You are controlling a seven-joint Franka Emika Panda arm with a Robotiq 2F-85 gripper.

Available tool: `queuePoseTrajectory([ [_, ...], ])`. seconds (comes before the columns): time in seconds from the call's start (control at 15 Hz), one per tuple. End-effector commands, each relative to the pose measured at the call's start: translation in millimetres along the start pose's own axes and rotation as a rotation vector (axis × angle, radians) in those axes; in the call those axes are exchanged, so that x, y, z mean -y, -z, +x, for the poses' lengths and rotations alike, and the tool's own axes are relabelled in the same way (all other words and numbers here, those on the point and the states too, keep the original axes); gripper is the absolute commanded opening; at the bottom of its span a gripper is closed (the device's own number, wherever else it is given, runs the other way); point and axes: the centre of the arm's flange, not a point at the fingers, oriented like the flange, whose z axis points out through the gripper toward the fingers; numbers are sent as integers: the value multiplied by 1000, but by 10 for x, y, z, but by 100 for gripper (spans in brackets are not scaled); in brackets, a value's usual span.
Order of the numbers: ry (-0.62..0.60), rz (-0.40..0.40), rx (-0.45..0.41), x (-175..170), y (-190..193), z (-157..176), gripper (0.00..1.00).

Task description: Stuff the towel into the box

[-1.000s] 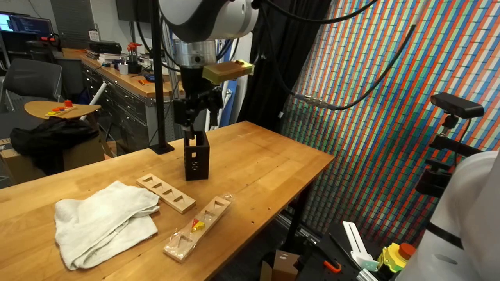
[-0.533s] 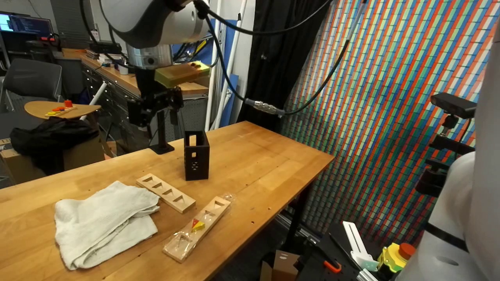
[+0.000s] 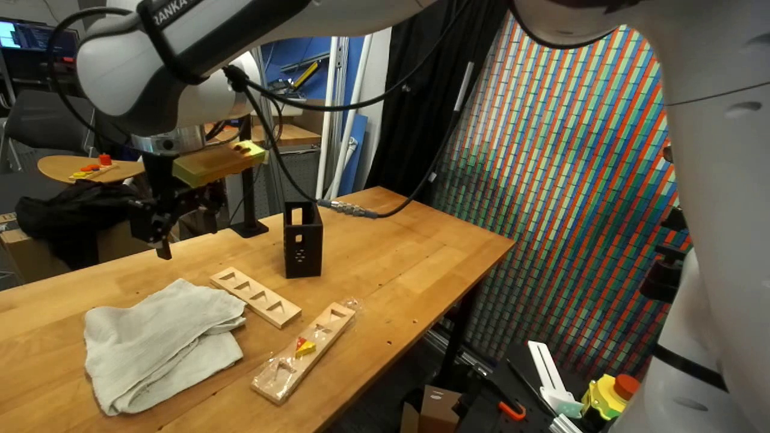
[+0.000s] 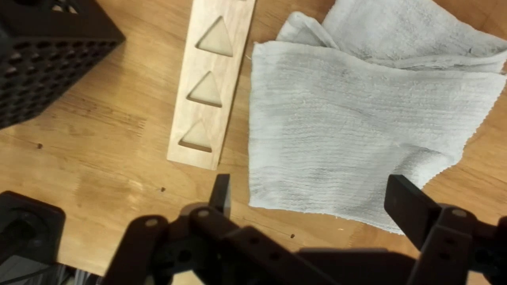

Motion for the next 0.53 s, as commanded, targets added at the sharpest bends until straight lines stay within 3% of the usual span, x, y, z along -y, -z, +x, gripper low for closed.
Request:
queuePoseTrajectory([
  [0.0, 23, 69, -32, 97, -246, 240, 100],
  [0.47, 51, 167, -23, 124, -973, 305, 100],
])
